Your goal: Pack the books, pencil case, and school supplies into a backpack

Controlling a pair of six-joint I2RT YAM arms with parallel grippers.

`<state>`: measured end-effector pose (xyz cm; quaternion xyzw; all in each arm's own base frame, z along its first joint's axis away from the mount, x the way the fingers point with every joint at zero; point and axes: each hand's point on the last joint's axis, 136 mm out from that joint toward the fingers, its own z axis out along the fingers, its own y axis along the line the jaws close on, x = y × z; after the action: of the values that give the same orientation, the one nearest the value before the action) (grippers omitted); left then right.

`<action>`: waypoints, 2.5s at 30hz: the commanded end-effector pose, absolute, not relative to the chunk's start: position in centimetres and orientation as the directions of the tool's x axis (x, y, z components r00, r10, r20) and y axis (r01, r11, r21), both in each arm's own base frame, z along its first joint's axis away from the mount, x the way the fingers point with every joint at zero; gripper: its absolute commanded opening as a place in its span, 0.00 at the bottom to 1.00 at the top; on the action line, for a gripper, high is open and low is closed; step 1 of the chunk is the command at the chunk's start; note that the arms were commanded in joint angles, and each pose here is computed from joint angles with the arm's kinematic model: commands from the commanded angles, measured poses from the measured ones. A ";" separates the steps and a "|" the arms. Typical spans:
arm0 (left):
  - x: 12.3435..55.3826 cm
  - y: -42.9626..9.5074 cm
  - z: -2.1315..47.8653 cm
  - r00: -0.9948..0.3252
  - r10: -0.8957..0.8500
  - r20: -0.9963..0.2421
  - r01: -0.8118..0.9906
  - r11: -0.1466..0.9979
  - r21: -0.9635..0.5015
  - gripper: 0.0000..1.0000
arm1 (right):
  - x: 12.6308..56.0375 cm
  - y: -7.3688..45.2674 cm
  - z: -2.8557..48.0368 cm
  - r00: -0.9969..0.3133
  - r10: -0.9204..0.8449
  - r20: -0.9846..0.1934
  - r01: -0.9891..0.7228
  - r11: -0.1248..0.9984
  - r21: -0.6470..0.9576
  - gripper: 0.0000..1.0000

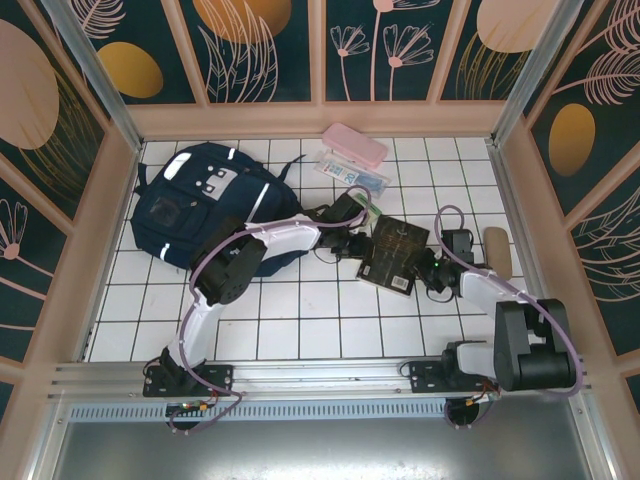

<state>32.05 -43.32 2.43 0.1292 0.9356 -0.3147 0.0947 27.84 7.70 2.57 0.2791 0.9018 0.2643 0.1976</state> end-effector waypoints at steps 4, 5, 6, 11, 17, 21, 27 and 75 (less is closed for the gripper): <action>29.5 -43.5 0.3 -0.957 0.230 -0.175 0.289 0.763 -0.578 0.25 | 28.8 13.4 7.9 -0.839 0.510 -0.188 0.126 0.519 0.845 0.39; 29.5 -43.5 0.3 -0.958 0.228 -0.176 0.288 0.763 -0.579 0.25 | 29.0 13.6 8.8 -0.838 0.508 -0.199 0.100 0.502 0.859 0.39; 29.5 -43.5 0.4 -0.957 0.229 -0.176 0.289 0.761 -0.581 0.24 | 29.1 13.7 9.9 -0.834 0.510 -0.211 0.072 0.479 0.875 0.37; 29.4 -43.6 0.8 -0.956 0.231 -0.180 0.293 0.755 -0.587 0.24 | 29.3 13.2 13.2 -0.806 0.542 -0.238 -0.003 0.398 0.917 0.35; 29.4 -43.5 1.2 -0.955 0.232 -0.185 0.297 0.752 -0.588 0.24 | 29.4 12.0 10.5 -0.808 0.545 -0.224 0.086 0.485 0.870 0.37; 29.4 -43.4 1.2 -0.955 0.234 -0.185 0.298 0.756 -0.583 0.24 | 29.3 11.5 8.5 -0.816 0.548 -0.183 0.157 0.515 0.843 0.29; 29.9 -43.2 3.2 -0.947 0.229 -0.226 0.319 0.760 -0.566 0.24 | 29.6 10.3 9.3 -0.792 0.560 -0.244 0.162 0.578 0.800 0.00; 40.0 -16.5 12.7 -0.853 0.178 -0.491 0.065 0.969 0.239 0.00 | 31.5 24.2 24.1 -0.836 0.349 -0.422 -0.302 0.349 0.887 0.00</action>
<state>38.27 -16.37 7.11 0.0907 0.9654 0.1314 0.2064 30.32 22.59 19.46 0.0544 0.8144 0.5264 0.2382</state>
